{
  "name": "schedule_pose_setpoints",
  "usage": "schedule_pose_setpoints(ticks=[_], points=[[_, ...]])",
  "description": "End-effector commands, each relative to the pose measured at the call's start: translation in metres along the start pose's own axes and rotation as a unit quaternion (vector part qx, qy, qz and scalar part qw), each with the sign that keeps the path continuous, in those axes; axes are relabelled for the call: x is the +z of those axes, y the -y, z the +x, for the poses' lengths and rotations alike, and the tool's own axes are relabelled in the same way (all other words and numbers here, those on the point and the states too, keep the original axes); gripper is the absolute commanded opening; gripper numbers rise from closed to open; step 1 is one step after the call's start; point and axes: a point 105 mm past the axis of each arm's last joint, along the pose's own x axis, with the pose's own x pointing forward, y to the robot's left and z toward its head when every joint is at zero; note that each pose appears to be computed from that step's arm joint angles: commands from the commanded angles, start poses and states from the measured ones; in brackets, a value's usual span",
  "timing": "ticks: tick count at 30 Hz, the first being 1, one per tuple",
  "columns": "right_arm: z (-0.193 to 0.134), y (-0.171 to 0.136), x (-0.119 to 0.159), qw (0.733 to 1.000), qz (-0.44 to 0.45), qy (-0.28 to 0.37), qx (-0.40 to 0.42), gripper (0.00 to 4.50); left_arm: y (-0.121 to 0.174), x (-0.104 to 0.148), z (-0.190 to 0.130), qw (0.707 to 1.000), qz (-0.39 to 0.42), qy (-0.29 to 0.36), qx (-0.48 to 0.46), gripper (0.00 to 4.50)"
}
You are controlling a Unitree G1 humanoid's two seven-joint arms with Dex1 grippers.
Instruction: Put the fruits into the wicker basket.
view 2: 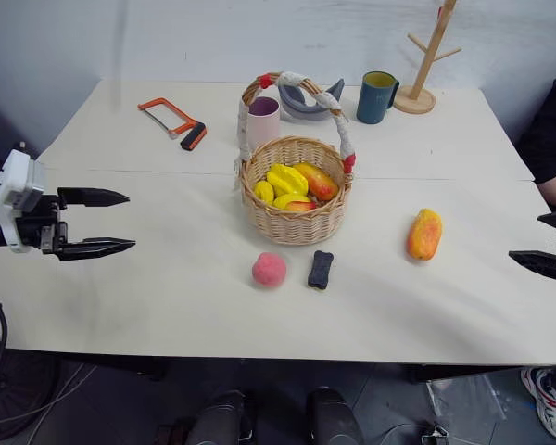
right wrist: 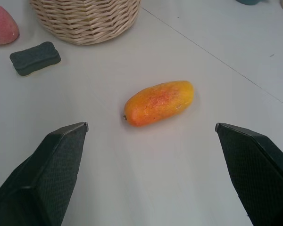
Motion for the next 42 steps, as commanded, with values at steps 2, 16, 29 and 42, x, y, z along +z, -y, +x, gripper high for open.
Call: schedule_pose_setpoints(ticks=[2,16,29,42], points=[[-0.007,0.0,0.011,0.999,-0.026,0.017,-0.011,4.47,0.004,0.003,-0.002,1.0,0.02,-0.011,-0.016,4.5],[-0.006,0.001,0.003,1.0,-0.021,-0.002,-0.015,4.47,-0.003,0.005,0.001,1.0,-0.013,-0.002,0.011,4.5],[0.055,-0.043,0.058,0.985,-0.12,0.023,0.12,4.47,0.034,0.039,0.054,0.991,0.014,0.062,-0.121,4.5],[0.184,-0.115,0.06,0.804,-0.521,-0.021,0.287,4.47,0.072,0.056,0.087,0.972,0.079,0.052,-0.214,4.5]])
